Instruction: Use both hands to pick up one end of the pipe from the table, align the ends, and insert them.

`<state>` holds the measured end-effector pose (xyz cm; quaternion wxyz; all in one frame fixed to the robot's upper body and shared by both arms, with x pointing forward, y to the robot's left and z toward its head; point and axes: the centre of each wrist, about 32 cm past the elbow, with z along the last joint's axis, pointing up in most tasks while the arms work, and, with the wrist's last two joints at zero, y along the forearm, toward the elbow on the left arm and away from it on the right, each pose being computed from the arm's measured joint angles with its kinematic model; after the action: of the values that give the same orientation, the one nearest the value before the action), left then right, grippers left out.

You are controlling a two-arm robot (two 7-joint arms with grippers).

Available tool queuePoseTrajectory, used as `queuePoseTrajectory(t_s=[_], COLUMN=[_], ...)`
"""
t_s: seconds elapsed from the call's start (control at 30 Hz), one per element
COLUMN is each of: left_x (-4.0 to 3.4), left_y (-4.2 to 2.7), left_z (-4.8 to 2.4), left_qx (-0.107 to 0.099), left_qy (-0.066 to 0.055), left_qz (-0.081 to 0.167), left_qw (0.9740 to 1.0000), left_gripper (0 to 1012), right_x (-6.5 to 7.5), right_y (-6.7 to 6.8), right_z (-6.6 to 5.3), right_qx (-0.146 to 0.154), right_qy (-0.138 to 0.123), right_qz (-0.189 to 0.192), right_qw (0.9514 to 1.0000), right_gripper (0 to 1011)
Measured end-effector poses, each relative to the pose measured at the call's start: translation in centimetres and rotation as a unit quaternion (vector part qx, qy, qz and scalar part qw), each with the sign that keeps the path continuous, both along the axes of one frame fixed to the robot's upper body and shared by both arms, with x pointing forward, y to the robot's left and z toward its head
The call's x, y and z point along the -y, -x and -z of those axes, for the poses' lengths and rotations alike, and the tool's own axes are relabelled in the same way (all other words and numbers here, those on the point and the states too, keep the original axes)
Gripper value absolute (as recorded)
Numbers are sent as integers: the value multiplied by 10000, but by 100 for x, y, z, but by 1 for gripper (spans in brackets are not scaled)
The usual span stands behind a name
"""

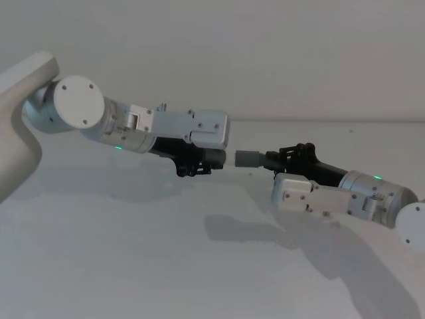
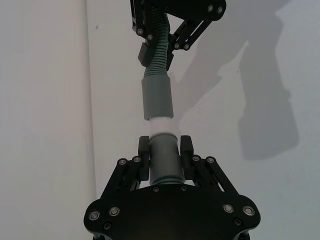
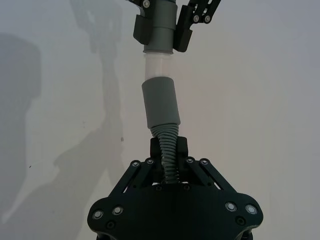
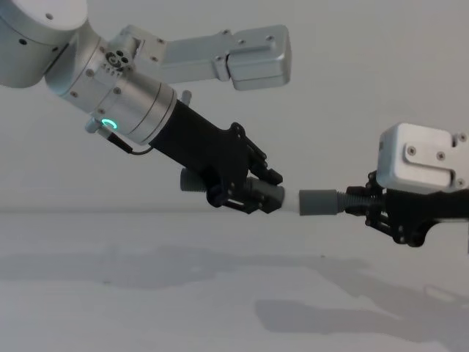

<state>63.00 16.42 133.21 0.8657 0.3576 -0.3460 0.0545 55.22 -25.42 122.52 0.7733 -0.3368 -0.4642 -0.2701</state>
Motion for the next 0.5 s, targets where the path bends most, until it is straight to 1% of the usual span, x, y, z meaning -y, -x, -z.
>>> queuePoseTrajectory(t_s=[0.27, 0.5], left_x=[-3, -7], left_y=[0, -1], left_z=[0, 1], left_qx=[1, -2], left_qy=[-3, -8], left_qz=[-3, -7], left_qw=[10000, 10000], left_gripper=[349, 349], right_x=[11, 36], right_y=[-7, 4], right_z=[-7, -28], right_qx=[-34, -141], right_qy=[-38, -71], right_qz=[-11, -131], right_qw=[10000, 9998], right_gripper=[149, 149])
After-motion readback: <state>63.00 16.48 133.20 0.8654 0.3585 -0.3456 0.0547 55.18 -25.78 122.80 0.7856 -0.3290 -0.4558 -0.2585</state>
